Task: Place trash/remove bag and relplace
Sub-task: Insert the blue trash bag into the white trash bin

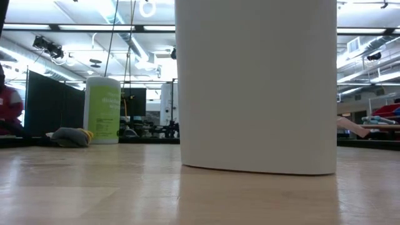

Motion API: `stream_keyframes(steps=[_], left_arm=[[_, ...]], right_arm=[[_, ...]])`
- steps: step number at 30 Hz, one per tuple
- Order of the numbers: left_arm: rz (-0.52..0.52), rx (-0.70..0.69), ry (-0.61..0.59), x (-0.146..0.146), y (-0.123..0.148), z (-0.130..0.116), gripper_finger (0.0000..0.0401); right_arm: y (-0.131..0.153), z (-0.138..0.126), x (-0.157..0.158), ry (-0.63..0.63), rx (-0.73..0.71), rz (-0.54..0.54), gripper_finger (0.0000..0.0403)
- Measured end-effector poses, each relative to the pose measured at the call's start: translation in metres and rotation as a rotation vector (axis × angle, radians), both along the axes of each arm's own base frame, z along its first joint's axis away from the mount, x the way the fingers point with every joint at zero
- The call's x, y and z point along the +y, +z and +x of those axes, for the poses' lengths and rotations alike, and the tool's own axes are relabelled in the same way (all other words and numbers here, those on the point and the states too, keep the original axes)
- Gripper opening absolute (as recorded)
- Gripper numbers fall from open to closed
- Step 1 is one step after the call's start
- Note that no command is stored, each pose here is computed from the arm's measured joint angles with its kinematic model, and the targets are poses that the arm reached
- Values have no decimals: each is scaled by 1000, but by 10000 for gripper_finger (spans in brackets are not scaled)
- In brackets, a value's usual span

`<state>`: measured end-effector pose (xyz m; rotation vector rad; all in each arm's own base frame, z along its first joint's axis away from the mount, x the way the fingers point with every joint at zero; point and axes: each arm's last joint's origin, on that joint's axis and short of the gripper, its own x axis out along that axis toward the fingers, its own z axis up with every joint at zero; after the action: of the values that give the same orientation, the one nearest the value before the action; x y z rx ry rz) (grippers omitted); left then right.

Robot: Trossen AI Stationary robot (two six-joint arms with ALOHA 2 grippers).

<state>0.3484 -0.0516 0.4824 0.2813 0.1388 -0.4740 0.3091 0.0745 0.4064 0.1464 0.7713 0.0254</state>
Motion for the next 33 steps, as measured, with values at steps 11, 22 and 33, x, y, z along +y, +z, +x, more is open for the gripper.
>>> stream_keyframes(steps=[11,22,33], left_arm=[[-3,-80,44,1,6,3,3],[-2,-172,143,4,15,5,3],[144,-133,526,16,9,7,3]], right_arm=[[-22,17,-17,-26,-56,78,0],[59,-43,-29,-36,-344,121,0],[73,-79,20,239,-362,233,0]])
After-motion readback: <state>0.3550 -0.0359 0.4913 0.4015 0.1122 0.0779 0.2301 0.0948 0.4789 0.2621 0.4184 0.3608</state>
